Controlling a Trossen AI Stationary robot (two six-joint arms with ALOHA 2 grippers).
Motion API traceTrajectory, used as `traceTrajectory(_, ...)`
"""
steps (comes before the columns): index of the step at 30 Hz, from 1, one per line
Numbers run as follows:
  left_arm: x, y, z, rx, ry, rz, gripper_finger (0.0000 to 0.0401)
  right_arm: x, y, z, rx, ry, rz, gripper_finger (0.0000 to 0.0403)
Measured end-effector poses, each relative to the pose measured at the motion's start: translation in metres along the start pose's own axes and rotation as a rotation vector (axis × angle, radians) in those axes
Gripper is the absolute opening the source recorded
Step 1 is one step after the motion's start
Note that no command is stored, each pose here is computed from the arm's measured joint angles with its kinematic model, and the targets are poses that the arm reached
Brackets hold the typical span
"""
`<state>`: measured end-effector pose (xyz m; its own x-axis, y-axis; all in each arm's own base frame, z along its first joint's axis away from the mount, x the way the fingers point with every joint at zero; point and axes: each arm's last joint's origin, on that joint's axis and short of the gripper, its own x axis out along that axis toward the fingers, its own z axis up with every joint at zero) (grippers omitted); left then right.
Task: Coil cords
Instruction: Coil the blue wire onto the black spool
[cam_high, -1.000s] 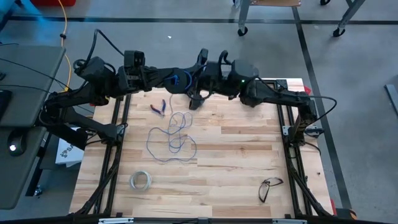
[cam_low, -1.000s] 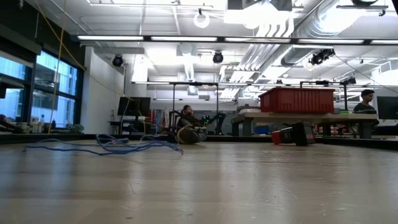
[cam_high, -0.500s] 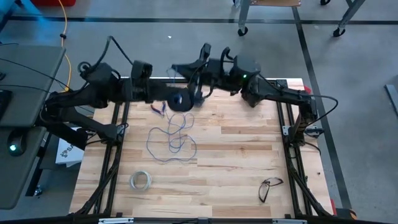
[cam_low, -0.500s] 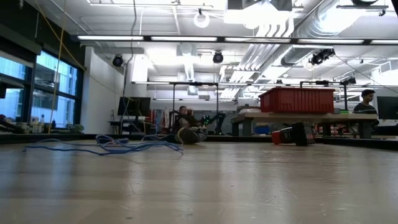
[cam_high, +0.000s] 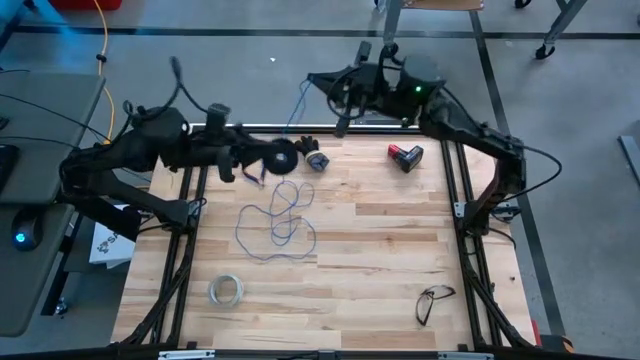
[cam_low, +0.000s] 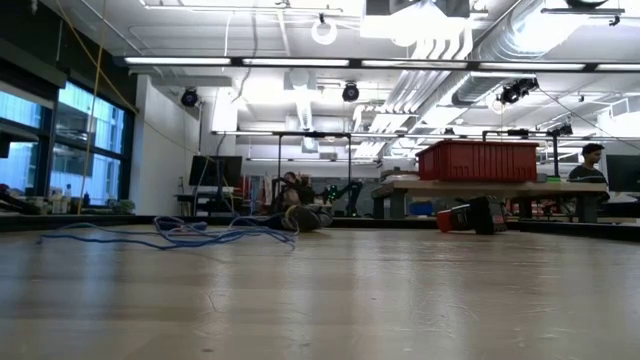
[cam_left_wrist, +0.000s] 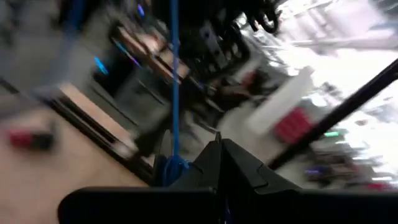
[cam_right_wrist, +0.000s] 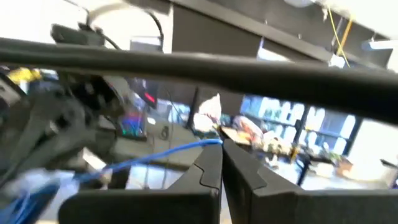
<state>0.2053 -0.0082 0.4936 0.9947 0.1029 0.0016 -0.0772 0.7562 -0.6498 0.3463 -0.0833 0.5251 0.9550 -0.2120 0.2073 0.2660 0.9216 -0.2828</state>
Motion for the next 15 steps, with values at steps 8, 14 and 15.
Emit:
traceTrajectory(8,-0.013,0.002,0.030,0.544,-0.290,0.167,0.0000,-0.025,-0.006,0.005,0.052,0.147,0.012,0.0000)
traceTrajectory(14,-0.019,-0.012,0.050,0.781,-0.510,0.039,0.0000,-0.026,0.002,-0.001,0.135,0.219,0.050,0.0000)
traceTrajectory(15,-0.019,-0.013,0.052,0.796,-0.541,0.037,0.0000,-0.026,0.003,0.000,0.145,0.218,0.057,0.0000)
